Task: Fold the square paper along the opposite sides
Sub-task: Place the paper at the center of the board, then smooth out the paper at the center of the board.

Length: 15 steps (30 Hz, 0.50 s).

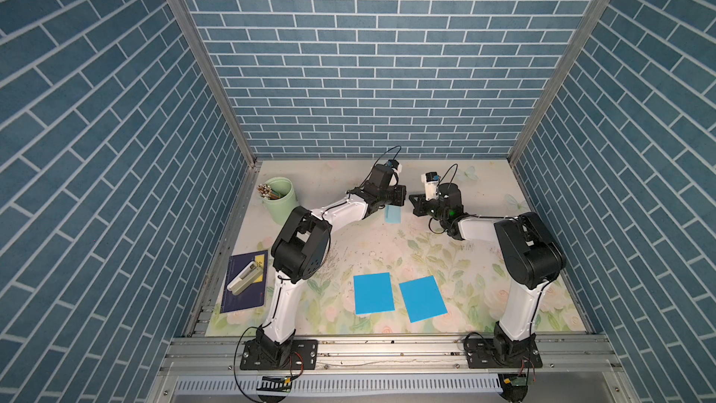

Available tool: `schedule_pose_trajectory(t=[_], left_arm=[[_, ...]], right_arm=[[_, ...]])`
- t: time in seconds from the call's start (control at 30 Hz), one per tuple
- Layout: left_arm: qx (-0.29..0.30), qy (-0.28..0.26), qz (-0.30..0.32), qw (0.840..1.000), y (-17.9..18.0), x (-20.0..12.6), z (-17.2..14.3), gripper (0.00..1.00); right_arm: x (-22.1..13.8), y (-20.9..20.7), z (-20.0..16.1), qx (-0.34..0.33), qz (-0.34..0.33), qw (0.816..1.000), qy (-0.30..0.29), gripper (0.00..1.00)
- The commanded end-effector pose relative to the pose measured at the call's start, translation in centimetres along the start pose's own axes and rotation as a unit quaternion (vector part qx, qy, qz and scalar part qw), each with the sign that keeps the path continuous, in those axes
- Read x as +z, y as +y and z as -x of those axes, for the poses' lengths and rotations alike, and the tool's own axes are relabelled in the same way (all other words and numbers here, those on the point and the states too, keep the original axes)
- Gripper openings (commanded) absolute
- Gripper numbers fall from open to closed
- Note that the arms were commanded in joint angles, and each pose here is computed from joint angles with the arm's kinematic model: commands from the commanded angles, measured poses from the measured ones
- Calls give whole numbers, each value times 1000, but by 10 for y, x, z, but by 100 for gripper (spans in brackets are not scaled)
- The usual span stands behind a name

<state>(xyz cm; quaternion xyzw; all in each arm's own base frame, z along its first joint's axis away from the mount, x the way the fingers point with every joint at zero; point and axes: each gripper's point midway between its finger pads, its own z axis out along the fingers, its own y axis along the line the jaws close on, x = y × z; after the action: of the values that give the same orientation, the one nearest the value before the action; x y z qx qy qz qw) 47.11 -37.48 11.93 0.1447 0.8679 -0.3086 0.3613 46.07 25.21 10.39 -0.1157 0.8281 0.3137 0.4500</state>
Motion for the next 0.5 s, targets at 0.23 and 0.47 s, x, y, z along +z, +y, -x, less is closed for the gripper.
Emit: schedule_pose_trajectory(t=[0.23, 0.47], left_arm=[[-23, 73, 43, 996, 42, 24, -71, 0], [-44, 88, 55, 994, 58, 17, -93, 0]], right_arm=[[29, -8, 1, 51, 21, 998, 38, 0], [59, -6, -8, 79, 40, 994, 67, 0]])
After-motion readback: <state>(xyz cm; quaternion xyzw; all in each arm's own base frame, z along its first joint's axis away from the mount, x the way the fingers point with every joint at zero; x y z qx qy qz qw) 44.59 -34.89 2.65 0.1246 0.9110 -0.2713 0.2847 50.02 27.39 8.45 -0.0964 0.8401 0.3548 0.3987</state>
